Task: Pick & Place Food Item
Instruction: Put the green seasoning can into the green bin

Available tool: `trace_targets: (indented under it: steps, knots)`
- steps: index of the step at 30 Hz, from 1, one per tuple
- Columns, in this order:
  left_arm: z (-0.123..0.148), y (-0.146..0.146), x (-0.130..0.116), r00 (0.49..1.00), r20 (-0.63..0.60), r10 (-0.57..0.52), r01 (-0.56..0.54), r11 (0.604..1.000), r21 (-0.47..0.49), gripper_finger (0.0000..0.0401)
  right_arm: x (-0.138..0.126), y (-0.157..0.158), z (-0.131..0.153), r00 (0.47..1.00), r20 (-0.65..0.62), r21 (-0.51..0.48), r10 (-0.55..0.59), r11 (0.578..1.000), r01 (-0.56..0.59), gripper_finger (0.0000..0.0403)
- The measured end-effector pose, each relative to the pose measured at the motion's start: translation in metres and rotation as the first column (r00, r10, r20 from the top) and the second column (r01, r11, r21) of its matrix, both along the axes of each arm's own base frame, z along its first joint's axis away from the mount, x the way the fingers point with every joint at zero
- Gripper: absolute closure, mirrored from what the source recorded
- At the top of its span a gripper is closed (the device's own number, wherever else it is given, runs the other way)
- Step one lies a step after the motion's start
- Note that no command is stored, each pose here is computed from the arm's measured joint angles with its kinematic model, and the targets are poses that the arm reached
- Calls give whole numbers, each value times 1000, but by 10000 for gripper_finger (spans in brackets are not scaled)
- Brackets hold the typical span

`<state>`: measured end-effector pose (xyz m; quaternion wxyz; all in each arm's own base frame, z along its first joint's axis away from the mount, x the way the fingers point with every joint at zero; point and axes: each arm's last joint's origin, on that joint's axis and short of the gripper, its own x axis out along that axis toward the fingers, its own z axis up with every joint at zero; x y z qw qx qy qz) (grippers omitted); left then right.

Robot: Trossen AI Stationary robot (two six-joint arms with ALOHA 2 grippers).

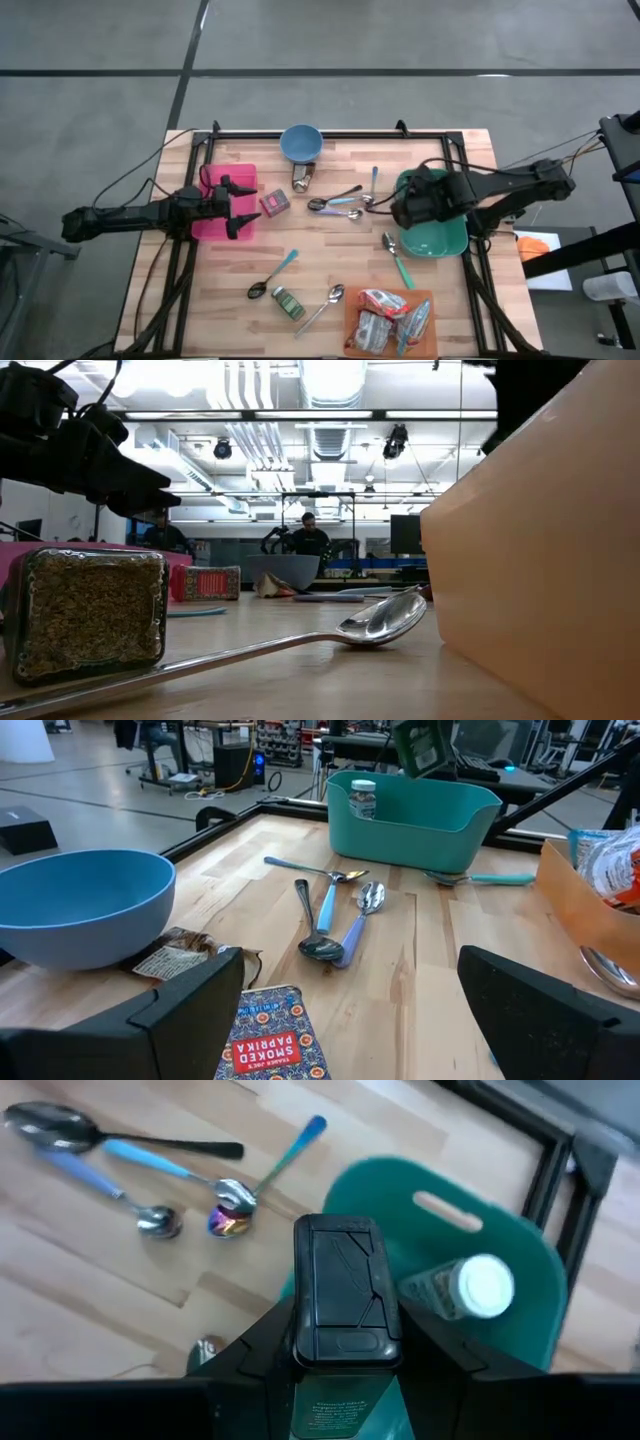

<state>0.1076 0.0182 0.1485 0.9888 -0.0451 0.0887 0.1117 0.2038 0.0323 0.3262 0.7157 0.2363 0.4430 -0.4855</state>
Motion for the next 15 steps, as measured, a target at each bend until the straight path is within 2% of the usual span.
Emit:
trace_targets:
  steps: [7, 15]
  knots:
    - [0, 0, 0, 1000, 0, 0, 0, 1000, 0, 29, -22, -1, -41, 987, 92, -100, -133, 985, 142, 277]
    - [0, 0, 0, 1000, 0, 0, 0, 1000, 0, 29, -32, -2, -77, 961, 87, -119, -262, 955, 271, 277]
